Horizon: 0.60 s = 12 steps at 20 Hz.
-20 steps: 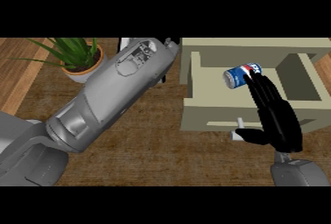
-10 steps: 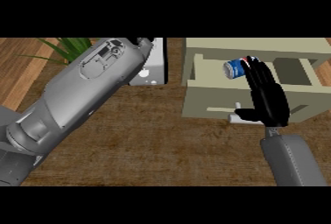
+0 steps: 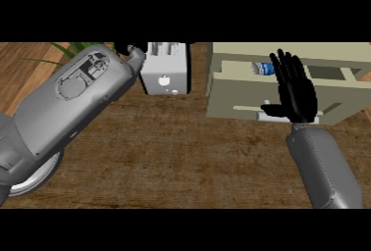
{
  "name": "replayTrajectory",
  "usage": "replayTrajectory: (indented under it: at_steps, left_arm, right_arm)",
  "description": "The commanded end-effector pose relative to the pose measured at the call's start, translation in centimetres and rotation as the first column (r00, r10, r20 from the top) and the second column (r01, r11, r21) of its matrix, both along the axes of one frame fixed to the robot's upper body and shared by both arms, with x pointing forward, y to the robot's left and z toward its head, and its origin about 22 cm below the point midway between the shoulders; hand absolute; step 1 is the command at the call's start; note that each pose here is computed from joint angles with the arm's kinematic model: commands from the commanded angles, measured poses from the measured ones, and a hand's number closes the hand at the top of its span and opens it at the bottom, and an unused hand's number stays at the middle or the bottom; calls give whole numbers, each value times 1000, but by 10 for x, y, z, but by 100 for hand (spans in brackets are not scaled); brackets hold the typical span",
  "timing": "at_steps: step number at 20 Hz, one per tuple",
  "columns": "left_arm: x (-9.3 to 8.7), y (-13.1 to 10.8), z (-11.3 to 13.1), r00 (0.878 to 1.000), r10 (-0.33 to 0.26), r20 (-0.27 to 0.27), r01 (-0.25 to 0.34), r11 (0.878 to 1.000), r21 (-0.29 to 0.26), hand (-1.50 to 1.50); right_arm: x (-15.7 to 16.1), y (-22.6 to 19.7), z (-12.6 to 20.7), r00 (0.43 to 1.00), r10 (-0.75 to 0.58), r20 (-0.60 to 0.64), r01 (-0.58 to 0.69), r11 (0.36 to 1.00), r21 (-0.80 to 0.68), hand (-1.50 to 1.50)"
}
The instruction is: Pick up the can, place it into the drawer and close the drawer
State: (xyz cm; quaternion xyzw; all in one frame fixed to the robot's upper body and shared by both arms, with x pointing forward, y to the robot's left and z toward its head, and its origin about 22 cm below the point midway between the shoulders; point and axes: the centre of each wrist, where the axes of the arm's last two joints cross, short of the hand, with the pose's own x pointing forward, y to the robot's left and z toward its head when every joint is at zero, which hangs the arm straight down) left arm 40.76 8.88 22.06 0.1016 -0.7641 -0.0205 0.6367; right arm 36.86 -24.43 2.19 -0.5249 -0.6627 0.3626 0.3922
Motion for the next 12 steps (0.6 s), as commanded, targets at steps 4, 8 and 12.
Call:
replayTrajectory:
  at_steps: [4,8,12]
  left_arm:
    - [-14,32,-20,1000,-4,-23,4,1000,1,-150]
    - [-21,26,-25,1000,-12,-23,13,1000,23,-150]
    - [-32,35,-34,999,-30,-24,31,999,24,-150]
  right_arm:
    - [27,8,-9,1000,-29,4,29,998,49,-150]
    - [49,20,4,999,-48,-6,48,999,24,-150]
    - [58,29,9,998,-51,42,50,998,25,-150]
